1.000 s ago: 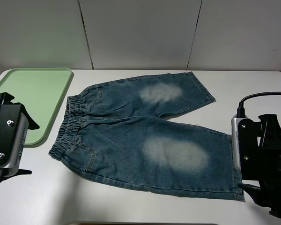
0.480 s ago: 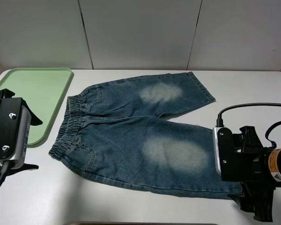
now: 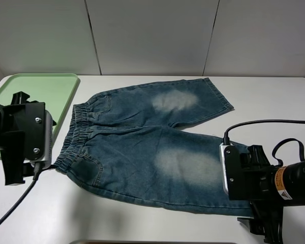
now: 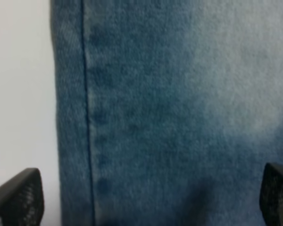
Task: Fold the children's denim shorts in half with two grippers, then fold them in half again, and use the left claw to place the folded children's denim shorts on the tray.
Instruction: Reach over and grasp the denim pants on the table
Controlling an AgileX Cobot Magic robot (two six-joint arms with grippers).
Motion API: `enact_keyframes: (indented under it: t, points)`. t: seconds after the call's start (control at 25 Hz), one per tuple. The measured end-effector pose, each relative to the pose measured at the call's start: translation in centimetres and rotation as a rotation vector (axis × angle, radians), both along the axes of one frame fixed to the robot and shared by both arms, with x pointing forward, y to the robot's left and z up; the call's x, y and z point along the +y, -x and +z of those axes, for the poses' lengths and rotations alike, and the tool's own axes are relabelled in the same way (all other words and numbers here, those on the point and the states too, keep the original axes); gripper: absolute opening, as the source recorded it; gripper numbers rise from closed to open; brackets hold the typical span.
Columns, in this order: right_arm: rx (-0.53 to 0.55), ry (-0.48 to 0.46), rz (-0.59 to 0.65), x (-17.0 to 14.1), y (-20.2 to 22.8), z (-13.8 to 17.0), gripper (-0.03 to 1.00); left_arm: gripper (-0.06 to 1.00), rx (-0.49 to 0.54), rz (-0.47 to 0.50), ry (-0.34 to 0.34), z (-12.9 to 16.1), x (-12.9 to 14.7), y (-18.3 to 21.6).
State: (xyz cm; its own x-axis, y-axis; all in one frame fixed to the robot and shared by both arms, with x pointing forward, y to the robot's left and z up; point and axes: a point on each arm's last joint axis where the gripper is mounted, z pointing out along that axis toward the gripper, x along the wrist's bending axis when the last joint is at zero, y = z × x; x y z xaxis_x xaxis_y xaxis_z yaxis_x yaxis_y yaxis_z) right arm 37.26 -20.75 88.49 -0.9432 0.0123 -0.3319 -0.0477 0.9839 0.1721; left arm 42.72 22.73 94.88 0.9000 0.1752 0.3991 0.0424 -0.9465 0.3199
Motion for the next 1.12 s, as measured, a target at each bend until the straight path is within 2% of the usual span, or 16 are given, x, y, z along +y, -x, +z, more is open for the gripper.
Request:
enact_keyframes:
  t: [0.4,0.76,0.92,1.12]
  points:
    - [0.038,0.003,0.003,0.3,-0.1,-1.0,0.69,0.87,-0.006,0.005,-0.044,-3.7,-1.6,-1.9]
    - [0.034,0.020,0.096,0.7,-0.4,-1.6,0.66,0.87,-0.045,0.044,-0.037,-3.9,-1.6,-2.4]
    - [0.033,0.029,0.145,0.9,-0.5,-2.0,0.52,0.87,-0.046,0.047,-0.035,-3.9,-1.6,-2.4]
    - [0.043,0.055,0.193,0.8,-0.4,-2.3,0.16,0.87,-0.051,0.054,-0.032,-3.9,-1.6,-2.5]
